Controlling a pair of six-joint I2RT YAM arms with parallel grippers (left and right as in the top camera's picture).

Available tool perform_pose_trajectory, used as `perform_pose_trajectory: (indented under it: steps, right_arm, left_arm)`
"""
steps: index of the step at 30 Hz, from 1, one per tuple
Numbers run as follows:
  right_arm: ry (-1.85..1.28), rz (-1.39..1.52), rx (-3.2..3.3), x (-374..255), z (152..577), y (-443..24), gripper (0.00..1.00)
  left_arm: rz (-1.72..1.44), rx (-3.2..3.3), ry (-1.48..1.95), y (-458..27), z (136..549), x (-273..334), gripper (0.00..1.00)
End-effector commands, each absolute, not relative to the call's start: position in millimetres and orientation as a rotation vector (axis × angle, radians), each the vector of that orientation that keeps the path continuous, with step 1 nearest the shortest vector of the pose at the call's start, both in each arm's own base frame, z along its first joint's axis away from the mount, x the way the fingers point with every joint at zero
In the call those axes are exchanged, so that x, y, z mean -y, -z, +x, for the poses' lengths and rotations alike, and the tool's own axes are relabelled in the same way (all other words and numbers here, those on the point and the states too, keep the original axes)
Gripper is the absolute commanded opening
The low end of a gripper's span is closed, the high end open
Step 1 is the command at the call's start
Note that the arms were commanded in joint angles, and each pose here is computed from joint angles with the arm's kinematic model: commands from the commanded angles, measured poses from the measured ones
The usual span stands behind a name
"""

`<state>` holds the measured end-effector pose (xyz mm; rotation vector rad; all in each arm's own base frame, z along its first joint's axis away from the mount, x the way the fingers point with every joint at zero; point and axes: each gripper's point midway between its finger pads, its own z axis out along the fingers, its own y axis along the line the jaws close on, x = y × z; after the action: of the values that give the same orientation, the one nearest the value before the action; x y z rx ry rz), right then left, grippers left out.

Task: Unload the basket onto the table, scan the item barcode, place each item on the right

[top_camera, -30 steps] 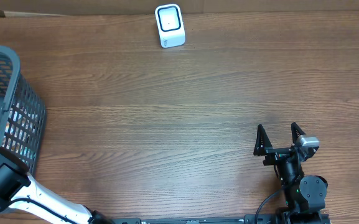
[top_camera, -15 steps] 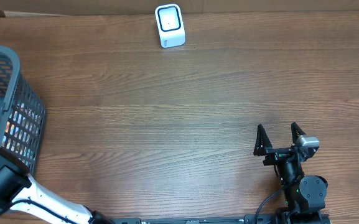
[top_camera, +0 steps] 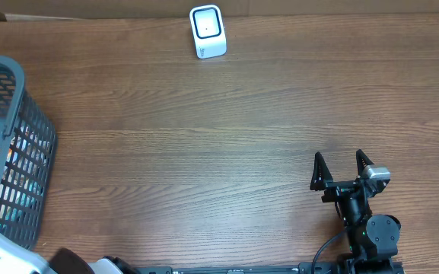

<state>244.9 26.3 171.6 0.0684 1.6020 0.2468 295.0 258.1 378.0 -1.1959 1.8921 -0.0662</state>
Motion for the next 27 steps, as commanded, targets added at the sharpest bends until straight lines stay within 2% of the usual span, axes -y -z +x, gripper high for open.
perform_pose_trajectory:
  steps: [1,2,5,10,16,20,27]
  right_arm:
    - [-0.244,0.070,-1.599,-26.3,245.1,-169.6,1.00]
    - [-0.244,0.070,-1.598,-26.3,245.1,-169.7,1.00]
    - [-0.244,0.069,-1.599,-26.3,245.1,-169.6,1.00]
    - [-0.244,0.069,-1.599,-26.3,245.1,-169.6,1.00]
    - [-0.244,0.069,-1.599,-26.3,245.1,-169.6,1.00]
    - [-0.245,0.070,-1.599,-26.3,245.1,-169.6,1.00]
    - [-0.244,0.070,-1.599,-26.3,245.1,-169.6,1.00]
  left_arm:
    - [-1.226,-1.884,0.094,-376.2,297.1,-253.8,0.30]
    - [-1.249,-1.897,0.054,-371.3,292.2,-257.5,0.44]
    - [-1.357,-1.958,-0.054,-341.6,278.1,-270.4,0.63]
    - [-1.341,-2.211,-0.105,-263.2,278.7,-280.7,0.66]
    - [-1.225,-2.433,-0.088,-191.5,294.8,-294.0,0.65]
    - [-1.092,-2.495,0.035,-163.7,321.7,-290.5,0.69]
    - [-1.063,-2.607,0.034,-114.4,332.7,-295.2,0.71]
